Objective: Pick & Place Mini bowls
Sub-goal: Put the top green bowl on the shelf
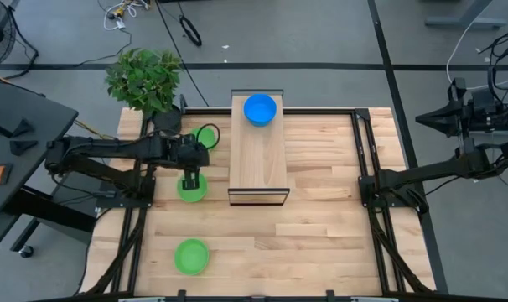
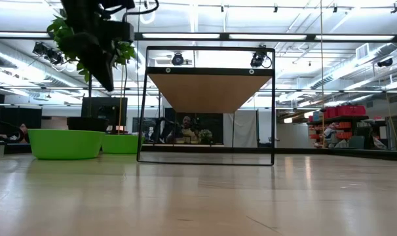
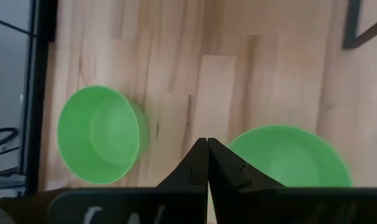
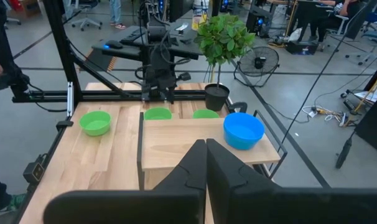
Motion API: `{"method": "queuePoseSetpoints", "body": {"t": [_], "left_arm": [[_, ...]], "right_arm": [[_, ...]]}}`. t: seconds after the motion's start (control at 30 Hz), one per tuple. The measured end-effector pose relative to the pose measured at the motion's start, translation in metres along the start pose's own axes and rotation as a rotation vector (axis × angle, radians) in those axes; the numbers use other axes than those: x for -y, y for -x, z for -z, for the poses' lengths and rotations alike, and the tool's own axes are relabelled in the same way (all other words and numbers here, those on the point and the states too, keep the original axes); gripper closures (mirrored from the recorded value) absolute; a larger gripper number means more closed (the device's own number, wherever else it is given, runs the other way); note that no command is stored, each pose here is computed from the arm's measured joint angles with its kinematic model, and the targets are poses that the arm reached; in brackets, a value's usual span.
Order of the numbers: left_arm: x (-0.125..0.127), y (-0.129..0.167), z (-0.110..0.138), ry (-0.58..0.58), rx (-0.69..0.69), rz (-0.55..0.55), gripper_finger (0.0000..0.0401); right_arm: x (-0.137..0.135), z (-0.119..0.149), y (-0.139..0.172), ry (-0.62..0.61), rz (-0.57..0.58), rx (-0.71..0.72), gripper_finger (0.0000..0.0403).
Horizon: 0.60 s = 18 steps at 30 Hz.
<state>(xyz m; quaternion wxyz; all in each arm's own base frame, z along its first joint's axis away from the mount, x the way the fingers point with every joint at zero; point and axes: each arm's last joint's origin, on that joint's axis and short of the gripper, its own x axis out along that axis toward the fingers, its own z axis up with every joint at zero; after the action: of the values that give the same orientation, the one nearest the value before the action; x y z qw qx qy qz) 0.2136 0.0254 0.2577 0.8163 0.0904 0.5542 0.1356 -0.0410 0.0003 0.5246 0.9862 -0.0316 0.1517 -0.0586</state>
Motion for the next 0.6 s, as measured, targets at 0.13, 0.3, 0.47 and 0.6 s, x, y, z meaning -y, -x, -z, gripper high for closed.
{"method": "queuePoseSetpoints", "body": {"t": [0.13,0.3,0.47,0.6], "left_arm": [[0.002,-0.009,0.004,-0.052,-0.014,-0.031,0.0398],[0.005,-0.018,0.010,-0.099,-0.031,-0.011,0.0398],[0.004,-0.025,0.015,-0.092,-0.037,0.021,0.0395],[-0.002,-0.030,0.017,-0.065,-0.050,0.007,0.0367]], "right_arm": [[0.000,0.000,0.000,0.000,0.000,0.000,0.0396],[0.000,0.000,0.000,0.000,0.000,0.000,0.0396],[0.000,0.000,0.000,0.000,0.000,0.000,0.0396],[0.000,0.000,0.000,0.000,0.000,0.000,0.0396]]}}
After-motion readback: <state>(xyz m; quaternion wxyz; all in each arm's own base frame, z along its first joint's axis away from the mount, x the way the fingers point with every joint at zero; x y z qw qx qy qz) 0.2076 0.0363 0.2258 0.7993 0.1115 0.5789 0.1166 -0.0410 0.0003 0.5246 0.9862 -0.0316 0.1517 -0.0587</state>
